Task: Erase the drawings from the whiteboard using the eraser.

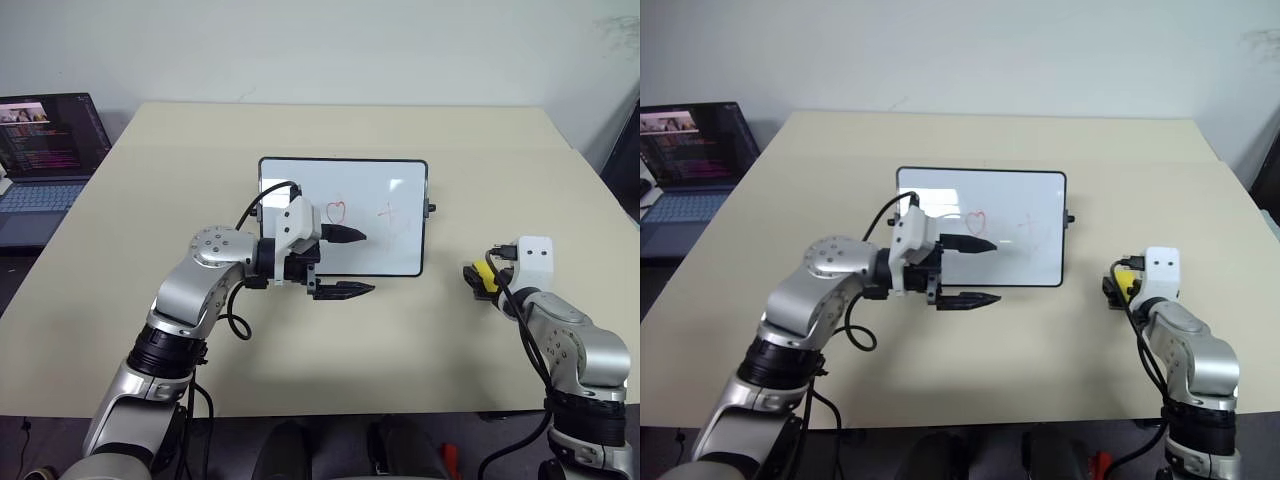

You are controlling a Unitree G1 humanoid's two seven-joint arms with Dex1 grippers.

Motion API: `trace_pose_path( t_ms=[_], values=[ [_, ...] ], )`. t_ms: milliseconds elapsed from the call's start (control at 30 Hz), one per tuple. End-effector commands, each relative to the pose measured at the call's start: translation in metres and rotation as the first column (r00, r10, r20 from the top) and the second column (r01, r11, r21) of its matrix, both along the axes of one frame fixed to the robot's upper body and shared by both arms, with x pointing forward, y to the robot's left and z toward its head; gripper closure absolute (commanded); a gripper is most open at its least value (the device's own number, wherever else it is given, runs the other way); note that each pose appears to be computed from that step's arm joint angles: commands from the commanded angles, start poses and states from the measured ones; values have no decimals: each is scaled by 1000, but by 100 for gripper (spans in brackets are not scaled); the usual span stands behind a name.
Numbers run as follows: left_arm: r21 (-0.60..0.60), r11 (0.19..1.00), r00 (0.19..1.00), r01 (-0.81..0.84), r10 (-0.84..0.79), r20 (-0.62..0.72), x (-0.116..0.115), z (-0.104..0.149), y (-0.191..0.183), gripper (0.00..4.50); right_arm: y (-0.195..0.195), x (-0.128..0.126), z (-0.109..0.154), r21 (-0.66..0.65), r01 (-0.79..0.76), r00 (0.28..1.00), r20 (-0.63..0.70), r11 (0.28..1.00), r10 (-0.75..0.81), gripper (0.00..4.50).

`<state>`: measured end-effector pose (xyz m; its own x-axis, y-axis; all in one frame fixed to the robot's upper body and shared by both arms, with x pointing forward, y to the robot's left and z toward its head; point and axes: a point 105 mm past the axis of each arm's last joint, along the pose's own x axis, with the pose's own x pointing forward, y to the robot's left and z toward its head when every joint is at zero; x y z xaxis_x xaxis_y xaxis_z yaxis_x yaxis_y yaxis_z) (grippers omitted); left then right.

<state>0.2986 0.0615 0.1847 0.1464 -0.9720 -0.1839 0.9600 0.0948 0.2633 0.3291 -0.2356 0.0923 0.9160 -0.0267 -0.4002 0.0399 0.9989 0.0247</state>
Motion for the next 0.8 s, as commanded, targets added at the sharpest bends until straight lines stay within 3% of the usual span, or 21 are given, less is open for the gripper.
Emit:
trace_pose_path(
  t_ms=[33,267,533,800],
  values=[
    [-6,1000,999,18,-17,51,-3,11,-3,0,-7,5,15,-11,24,997,73,1000,-23,63],
    [-6,1000,999,9,-9,52,-2,10,-1,0,-10,8,15,-3,36,995,88,999,-36,309],
    [-20,999,999,-47,47,6,-3,4,11,0,-2,5,20,-32,6,992,122,999,-2,316],
    [-77,925,926,-372,363,-107,-7,-4,58,0,52,-18,54,-199,-177,928,293,964,231,316]
  ],
)
